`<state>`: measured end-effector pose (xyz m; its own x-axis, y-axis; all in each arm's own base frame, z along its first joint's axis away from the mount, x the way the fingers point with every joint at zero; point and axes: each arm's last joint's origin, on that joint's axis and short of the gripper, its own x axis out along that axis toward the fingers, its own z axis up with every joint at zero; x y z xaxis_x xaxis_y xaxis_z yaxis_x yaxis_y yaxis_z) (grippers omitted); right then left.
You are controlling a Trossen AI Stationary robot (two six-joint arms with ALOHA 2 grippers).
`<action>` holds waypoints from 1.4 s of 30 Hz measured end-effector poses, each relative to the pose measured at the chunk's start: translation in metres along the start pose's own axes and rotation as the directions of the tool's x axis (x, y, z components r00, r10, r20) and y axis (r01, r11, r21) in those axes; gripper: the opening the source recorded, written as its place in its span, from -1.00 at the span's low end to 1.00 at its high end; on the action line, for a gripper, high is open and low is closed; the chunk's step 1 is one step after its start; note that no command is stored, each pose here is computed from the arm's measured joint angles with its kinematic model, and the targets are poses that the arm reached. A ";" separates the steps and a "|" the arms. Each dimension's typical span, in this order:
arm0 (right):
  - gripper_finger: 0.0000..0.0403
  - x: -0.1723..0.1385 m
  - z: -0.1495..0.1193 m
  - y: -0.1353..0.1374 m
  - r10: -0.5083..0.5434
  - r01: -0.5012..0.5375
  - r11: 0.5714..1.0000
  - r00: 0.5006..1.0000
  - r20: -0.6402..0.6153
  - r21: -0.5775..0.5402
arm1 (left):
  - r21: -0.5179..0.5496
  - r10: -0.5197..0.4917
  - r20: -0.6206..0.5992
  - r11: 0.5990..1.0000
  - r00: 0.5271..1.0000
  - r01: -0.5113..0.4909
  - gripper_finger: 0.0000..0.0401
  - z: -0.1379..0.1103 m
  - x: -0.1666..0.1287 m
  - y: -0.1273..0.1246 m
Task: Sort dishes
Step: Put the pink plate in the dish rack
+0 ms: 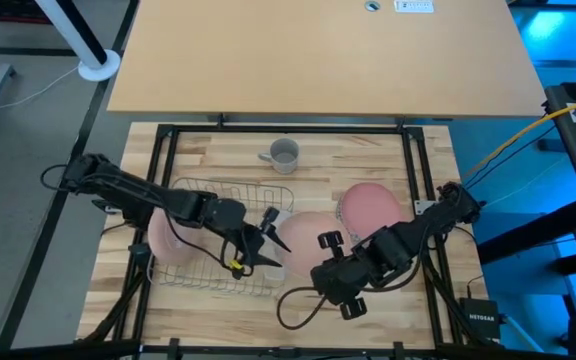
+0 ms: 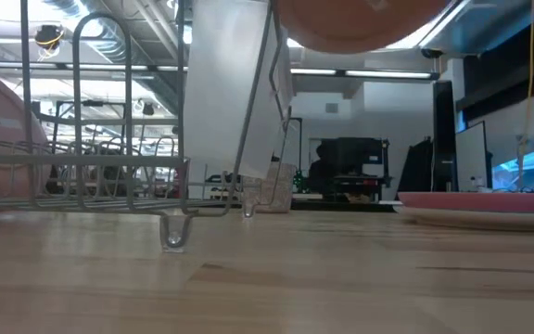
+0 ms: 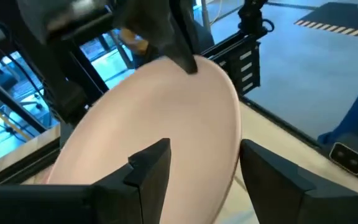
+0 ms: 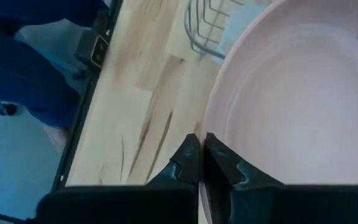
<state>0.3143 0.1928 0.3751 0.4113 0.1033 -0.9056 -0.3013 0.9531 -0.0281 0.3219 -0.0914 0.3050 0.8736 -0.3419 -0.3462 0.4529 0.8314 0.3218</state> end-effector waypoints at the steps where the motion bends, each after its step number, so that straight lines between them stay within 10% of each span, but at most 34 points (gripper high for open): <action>1: -0.96 -0.002 0.000 0.000 -0.004 0.004 1.000 1.000 -0.001 -0.009 | 0.001 -0.002 -0.009 1.000 1.000 0.002 -0.08 -0.002 0.003 0.000; 12: -0.96 -0.002 0.001 -0.003 -0.034 0.034 0.998 0.999 0.012 -0.046 | 0.046 -0.032 -0.048 0.998 0.998 0.034 -0.10 -0.010 0.014 -0.006; 24: -0.92 -0.002 0.001 -0.006 -0.064 0.065 0.994 0.998 0.014 -0.083 | 0.140 -0.020 -0.058 0.990 0.998 0.028 -0.91 -0.010 0.013 -0.007; 31: -0.90 -0.002 0.002 -0.007 -0.106 0.107 0.993 0.994 0.027 -0.050 | 0.115 -0.007 -0.055 0.993 0.998 0.013 -0.94 -0.007 0.009 -0.007; 42: -0.30 -0.004 0.009 -0.019 -0.193 0.192 0.981 0.977 0.087 0.014 | -0.041 0.087 -0.037 0.995 0.995 -0.089 -0.94 0.002 -0.003 -0.001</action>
<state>0.3267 0.1766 0.3830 0.5352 -0.0576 -0.8428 -0.2043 0.9592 -0.1953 0.3188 -0.0917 0.3072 0.9025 -0.2516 -0.3494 0.3661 0.8756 0.3152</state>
